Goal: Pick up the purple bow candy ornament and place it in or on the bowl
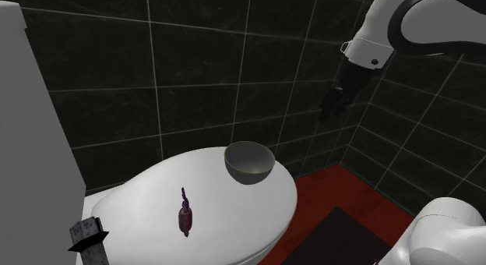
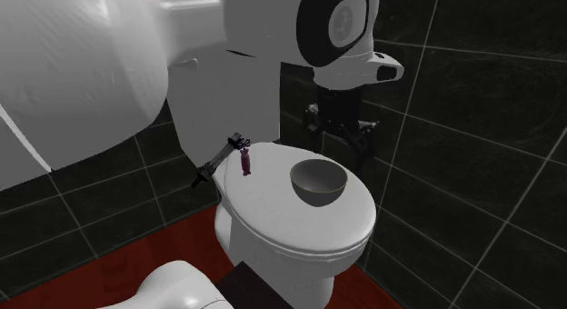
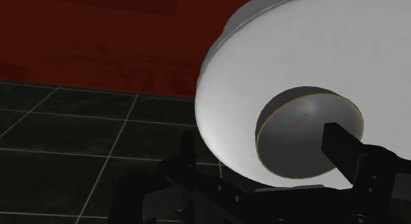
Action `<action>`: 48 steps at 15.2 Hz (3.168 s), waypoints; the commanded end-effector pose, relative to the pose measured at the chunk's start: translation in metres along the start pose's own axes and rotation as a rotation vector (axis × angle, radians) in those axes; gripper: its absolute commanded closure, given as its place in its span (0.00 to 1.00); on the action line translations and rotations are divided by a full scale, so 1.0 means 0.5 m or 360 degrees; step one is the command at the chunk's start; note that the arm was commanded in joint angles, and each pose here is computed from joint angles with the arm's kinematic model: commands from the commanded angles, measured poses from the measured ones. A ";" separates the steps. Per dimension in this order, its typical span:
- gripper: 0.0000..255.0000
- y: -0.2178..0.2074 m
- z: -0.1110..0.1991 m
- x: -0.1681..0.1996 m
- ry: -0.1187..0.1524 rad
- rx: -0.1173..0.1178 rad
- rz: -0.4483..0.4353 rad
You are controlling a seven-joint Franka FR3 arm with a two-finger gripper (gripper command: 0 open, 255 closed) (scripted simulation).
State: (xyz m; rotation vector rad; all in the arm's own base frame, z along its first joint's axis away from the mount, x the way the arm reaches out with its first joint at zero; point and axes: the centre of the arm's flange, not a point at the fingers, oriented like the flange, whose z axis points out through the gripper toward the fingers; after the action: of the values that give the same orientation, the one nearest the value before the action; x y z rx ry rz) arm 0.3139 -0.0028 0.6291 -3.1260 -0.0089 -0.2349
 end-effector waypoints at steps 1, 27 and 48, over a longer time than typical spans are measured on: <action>0.00 0.000 0.000 0.000 0.0000 0.0000 0.0000; 0.00 -0.654 0.202 0.097 -0.0219 -0.0017 0.0246; 0.00 -0.828 0.339 0.121 -0.0278 -0.0022 0.0312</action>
State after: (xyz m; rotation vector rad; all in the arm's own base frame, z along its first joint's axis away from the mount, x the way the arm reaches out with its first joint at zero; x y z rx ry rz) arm 0.3968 0.4130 0.4732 -3.1201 0.2978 0.0405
